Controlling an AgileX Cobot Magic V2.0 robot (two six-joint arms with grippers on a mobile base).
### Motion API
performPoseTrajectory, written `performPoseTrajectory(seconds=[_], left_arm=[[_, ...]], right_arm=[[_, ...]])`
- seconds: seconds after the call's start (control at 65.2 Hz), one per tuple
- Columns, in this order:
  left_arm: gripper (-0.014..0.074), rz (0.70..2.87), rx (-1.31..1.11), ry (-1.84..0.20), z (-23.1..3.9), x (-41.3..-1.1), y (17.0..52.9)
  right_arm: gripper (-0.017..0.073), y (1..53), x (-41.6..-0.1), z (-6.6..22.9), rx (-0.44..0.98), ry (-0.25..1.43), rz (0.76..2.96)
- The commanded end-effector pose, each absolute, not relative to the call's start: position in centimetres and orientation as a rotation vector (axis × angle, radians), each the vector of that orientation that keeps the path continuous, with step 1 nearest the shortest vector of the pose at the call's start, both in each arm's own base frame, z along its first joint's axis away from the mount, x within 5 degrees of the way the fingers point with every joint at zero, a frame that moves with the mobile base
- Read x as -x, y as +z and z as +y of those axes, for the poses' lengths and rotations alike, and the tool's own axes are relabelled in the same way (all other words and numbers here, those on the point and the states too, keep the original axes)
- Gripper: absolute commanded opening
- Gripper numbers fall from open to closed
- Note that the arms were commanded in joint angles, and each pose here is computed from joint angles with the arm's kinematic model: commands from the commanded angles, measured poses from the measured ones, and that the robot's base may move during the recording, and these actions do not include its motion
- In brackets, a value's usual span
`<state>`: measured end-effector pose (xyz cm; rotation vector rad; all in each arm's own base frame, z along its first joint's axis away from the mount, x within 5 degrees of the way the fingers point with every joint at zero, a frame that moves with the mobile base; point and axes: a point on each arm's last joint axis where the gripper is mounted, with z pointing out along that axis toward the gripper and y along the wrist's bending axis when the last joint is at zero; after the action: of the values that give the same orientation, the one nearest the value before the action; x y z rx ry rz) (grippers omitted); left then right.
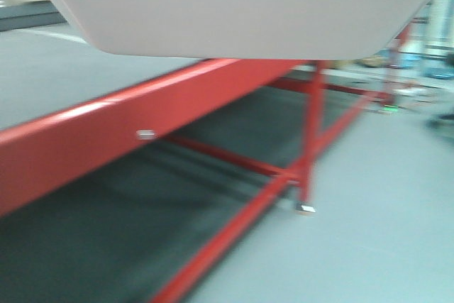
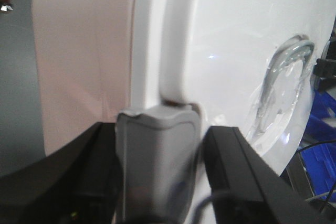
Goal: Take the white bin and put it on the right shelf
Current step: 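Carry the bin with both grippers past the red table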
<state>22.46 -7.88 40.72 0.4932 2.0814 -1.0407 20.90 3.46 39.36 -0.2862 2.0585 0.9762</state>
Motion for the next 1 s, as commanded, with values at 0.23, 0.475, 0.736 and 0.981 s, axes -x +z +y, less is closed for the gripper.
performPoseTrajectory(seconds=[0.23, 0.475, 0.736, 0.981], left_arm=[[0.0176, 1.936, -0.518, -1.214, -8.99, -20.85, 43.49], [0.0176, 1.936, -0.518, -1.214, -8.99, -20.85, 43.49], [0.0176, 1.936, -0.518, -1.214, -8.99, -20.85, 43.49], [0.0176, 1.936, -0.518, -1.214, -8.99, -20.85, 43.49]], right_arm=[[0.0328, 42.27, -19.08, 5.03, 0.382, 1.202, 1.904], [0.0328, 42.27, -19.08, 5.03, 0.382, 1.202, 1.904], [0.0328, 42.27, -19.08, 5.03, 0.382, 1.202, 1.904], [0.0328, 42.27, -19.08, 5.03, 0.382, 1.202, 1.904]])
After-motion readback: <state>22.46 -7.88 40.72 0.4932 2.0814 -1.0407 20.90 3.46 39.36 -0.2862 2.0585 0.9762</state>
